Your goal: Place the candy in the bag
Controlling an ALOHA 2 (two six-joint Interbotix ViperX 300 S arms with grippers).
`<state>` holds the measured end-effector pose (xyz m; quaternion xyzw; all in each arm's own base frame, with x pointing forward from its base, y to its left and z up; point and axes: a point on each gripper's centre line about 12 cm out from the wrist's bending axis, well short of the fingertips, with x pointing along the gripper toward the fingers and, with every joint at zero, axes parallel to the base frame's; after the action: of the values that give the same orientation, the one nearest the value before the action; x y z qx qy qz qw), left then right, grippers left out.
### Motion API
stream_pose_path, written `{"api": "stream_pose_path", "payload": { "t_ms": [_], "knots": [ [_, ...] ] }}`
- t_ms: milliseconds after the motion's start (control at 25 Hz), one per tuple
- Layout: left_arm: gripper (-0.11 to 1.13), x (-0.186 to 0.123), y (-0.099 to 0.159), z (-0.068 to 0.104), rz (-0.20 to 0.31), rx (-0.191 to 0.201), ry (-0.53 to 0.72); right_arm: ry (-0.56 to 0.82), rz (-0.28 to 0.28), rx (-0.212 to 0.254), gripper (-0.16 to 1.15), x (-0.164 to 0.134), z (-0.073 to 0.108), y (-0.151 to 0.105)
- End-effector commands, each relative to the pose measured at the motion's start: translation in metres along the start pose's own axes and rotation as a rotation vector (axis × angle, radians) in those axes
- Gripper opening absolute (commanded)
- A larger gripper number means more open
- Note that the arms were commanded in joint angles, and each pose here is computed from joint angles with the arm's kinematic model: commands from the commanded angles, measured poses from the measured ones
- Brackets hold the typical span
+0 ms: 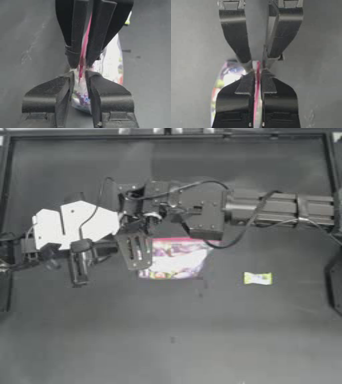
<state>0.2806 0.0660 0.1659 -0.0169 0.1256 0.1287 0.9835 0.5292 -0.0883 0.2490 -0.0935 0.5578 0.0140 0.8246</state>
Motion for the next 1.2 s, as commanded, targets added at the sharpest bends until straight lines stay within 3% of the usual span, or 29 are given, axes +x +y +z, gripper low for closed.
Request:
{"api": "stream_pose_path", "payload": {
  "t_ms": [40,200,480,640,960,1200],
  "knots": [
    [0.64,0.0015,-0.0002,0.0111,0.0,-0.002,-0.037,-0.049,-0.013,-0.003,0.29,-0.0198,0.0075,-0.001],
    [0.59,0.0005,0.0002,0.0122,0.0,-0.001,-0.041,-0.047,-0.014,-0.001,0.29,-0.0194,0.0069,-0.0016],
    [0.37,-0.0018,0.0001,0.0138,-0.001,0.001,-0.049,-0.047,-0.014,-0.001,0.29,-0.019,0.0068,-0.0016],
    [0.32,-0.0035,0.0002,0.0142,-0.001,0.001,-0.052,-0.046,-0.013,-0.005,0.29,-0.019,0.0066,-0.0015],
    [0.13,-0.0045,-0.0012,0.0161,-0.013,0.022,-0.059,-0.032,-0.012,-0.006,0.29,-0.0172,0.0045,-0.0005],
    [0.1,-0.006,-0.0031,0.0182,-0.026,0.039,-0.069,-0.028,-0.015,-0.006,0.29,-0.0167,0.0036,-0.0014]
  ]
}}
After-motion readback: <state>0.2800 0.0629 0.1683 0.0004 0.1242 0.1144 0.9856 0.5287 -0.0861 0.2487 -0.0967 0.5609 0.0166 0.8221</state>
